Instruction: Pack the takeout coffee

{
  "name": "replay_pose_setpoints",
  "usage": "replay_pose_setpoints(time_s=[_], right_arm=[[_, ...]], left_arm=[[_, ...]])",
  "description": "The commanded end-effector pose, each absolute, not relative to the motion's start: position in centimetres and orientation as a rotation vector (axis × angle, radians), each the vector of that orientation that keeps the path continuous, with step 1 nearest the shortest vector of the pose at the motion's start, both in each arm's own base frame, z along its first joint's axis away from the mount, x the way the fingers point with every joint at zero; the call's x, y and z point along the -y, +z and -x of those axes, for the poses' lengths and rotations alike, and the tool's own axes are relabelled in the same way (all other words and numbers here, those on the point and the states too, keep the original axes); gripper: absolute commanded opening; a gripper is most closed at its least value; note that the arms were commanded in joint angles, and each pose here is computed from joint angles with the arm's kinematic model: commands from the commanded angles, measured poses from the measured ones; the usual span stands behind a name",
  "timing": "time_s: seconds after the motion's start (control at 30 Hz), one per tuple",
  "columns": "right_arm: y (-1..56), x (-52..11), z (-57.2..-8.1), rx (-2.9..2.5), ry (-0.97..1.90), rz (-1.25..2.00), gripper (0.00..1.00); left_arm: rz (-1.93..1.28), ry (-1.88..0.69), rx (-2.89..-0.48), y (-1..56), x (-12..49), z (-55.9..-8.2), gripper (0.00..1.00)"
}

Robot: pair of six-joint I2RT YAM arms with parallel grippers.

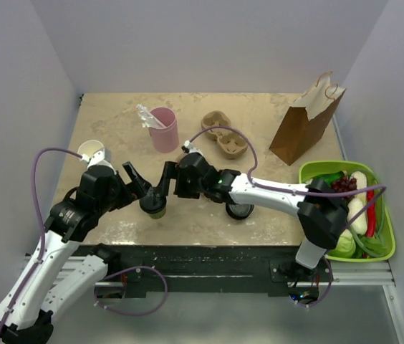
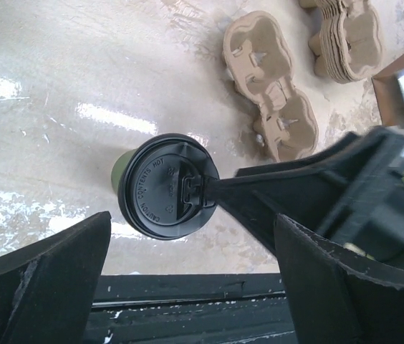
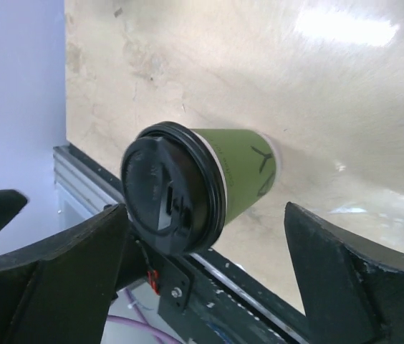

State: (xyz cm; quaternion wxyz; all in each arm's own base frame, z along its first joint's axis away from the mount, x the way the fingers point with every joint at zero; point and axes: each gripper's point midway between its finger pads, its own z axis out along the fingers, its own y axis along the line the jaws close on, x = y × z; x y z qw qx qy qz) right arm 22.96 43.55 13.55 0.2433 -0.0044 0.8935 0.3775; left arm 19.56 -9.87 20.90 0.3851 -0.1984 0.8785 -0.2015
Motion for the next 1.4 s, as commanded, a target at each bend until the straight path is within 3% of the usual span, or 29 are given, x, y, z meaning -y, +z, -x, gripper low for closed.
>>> replay_pose_setpoints(time_s=[0.0,0.27,0.47,0.6,0.77,0.93,1.07,1.17,1.2,1.37], right_arm=[[21.9,-39.5,-25.9,-2.249,0.89,0.039,0.95],[30.6,-20.0,-32.8,-1.993,0.153,-0.259,0.98],[35.8,-7.6,-37.8,-1.853,-0.096,-0.493,0.98],[38.4,-3.8,-41.0,-1.824,-0.194,-0.513,0.98],[35.2,-1.3,-45.6,-1.93,-0.28,-0.527,0.95],[32.5,0.7,-46.7,-2.023,-0.331,-0.607,0.9],[30.3,0.0,-47.1,-2.061,-0.299,-0.574,0.79],[29.0,-0.6,-47.2,-2.096,-0.272,-0.487,0.59],[29.0,-1.0,-46.9,-2.114,-0.246,-0.474,0.43],[29.8,-1.4,-44.9,-2.126,-0.207,-0.416,0.15]], left_arm=[[0.443,-0.53,-2.192,23.0,9.6,-19.1,1.0],[0.361,-0.594,-2.214,23.0,10.6,-18.3,1.0],[0.318,-0.654,-2.236,22.4,11.6,-17.8,0.99],[0.296,-0.681,-2.28,21.4,12.3,-17.5,1.0],[0.303,-0.684,-2.306,20.3,12.4,-17.3,1.0],[0.296,-0.691,-2.319,20.1,12.5,-17.1,1.0],[0.292,-0.704,-2.318,20.0,12.7,-17.1,1.0],[0.29,-0.699,-2.318,20.0,12.6,-17.0,0.99],[0.286,-0.703,-2.322,19.9,12.7,-17.0,1.0],[0.273,-0.733,-2.315,19.7,13.1,-16.9,1.0]])
